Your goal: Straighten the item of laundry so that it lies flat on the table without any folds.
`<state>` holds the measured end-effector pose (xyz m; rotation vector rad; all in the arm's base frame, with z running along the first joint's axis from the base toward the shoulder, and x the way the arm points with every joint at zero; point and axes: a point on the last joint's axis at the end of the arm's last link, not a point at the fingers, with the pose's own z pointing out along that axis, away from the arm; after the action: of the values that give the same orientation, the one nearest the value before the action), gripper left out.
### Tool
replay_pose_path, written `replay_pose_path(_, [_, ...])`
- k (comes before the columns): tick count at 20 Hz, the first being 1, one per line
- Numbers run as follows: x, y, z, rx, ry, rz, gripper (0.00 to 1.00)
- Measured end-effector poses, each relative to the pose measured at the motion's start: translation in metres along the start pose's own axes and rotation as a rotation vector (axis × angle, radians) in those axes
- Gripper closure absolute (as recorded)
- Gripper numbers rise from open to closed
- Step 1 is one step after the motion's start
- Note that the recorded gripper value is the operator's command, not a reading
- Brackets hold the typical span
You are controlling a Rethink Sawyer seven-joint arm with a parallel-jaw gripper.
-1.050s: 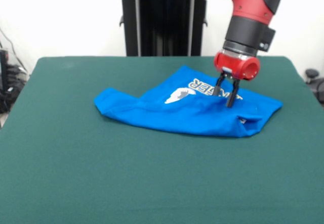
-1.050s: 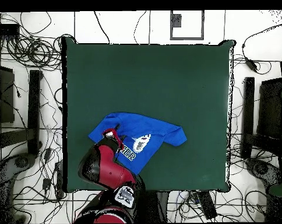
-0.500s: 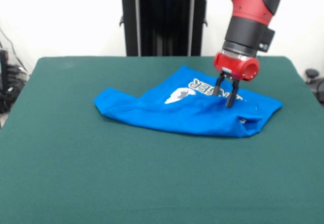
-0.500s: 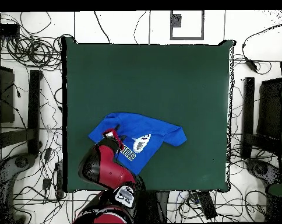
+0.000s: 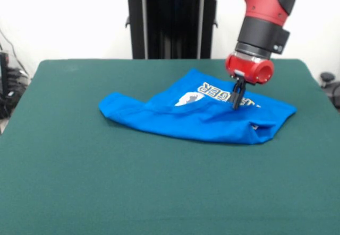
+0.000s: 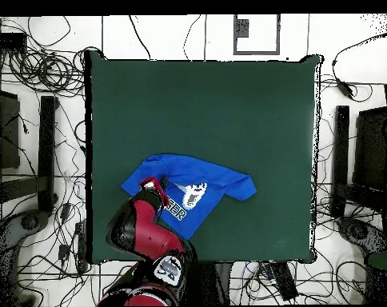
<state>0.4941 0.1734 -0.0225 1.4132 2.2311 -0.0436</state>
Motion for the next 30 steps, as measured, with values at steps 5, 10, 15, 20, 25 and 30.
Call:
replay_pose_path(5, [-0.003,-0.002,0.0,0.007,-0.002,0.001,1.0])
replay_pose_path(10, [-0.006,-0.005,0.001,0.022,0.001,0.002,1.0])
replay_pose_path(15, [-0.009,-0.006,0.001,0.035,0.005,0.004,1.0])
replay_pose_path(20, [-0.017,-0.007,-0.002,0.074,0.032,0.018,1.0])
replay_pose_path(25, [-0.026,-0.003,-0.012,0.118,0.08,0.036,1.0])
replay_pose_path(30, [-0.043,0.007,-0.023,0.153,0.116,0.059,1.0])
